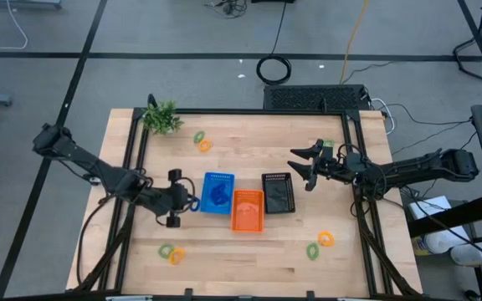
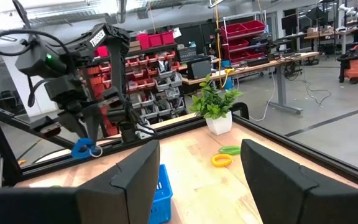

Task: Sort spring keychains
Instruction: Put the blue spring keychain into the blue bin

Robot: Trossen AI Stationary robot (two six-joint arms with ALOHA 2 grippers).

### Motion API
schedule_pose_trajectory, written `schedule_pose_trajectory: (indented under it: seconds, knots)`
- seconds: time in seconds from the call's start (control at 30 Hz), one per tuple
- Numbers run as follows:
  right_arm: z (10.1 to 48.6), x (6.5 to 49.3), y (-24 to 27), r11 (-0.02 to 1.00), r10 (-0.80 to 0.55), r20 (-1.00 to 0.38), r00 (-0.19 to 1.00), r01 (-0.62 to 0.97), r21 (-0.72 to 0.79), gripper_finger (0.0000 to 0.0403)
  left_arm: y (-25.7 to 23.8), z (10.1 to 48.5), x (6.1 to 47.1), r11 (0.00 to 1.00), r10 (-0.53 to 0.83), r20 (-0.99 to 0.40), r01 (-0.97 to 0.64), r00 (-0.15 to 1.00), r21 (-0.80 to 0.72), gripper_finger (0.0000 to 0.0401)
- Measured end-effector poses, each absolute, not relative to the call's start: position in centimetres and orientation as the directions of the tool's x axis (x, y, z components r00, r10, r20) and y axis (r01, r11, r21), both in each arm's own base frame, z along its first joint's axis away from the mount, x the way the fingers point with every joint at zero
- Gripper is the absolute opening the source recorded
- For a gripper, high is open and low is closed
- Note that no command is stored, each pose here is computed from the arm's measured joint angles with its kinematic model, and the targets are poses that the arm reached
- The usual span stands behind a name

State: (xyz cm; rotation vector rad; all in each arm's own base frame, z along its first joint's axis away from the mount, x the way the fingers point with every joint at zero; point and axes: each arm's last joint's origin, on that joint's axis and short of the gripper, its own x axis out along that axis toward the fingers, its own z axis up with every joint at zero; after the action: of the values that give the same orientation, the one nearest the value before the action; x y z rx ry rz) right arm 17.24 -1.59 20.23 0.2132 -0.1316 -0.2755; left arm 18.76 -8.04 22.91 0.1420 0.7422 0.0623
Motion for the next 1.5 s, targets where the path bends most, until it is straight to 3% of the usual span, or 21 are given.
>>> schedule_pose_trajectory:
  seconds: [0.3,0.5,0.73,1.3,1.5]
  knots:
    - [20.2,17.2,-1.6,0.94,-0.283,0.099,0.954,0.256,0.226,0.0212,-5.3,23.0,19.8,0.971,0.224,-0.658,-0.104,0.719,0.217,0.0017]
    - [20.2,17.2,-1.6,0.94,-0.283,0.094,0.954,0.257,0.225,0.0212,-3.9,23.4,20.5,0.963,0.265,-0.618,-0.169,0.741,0.21,0.0032]
    - [20.2,17.2,-1.6,0.94,-0.283,0.093,0.955,0.257,0.225,0.0212,-3.3,23.8,21.6,0.967,0.211,-0.517,-0.099,0.83,0.236,0.0034]
    - [20.2,17.2,-1.6,0.94,-0.283,0.093,0.955,0.257,0.224,0.0212,-2.2,24.4,22.2,0.981,0.135,-0.469,-0.052,0.873,0.186,0.0035]
    - [20.2,17.2,-1.6,0.94,-0.283,0.092,0.955,0.257,0.224,0.0212,-1.9,22.8,22.1,0.985,0.119,-0.414,-0.055,0.902,0.164,0.0035]
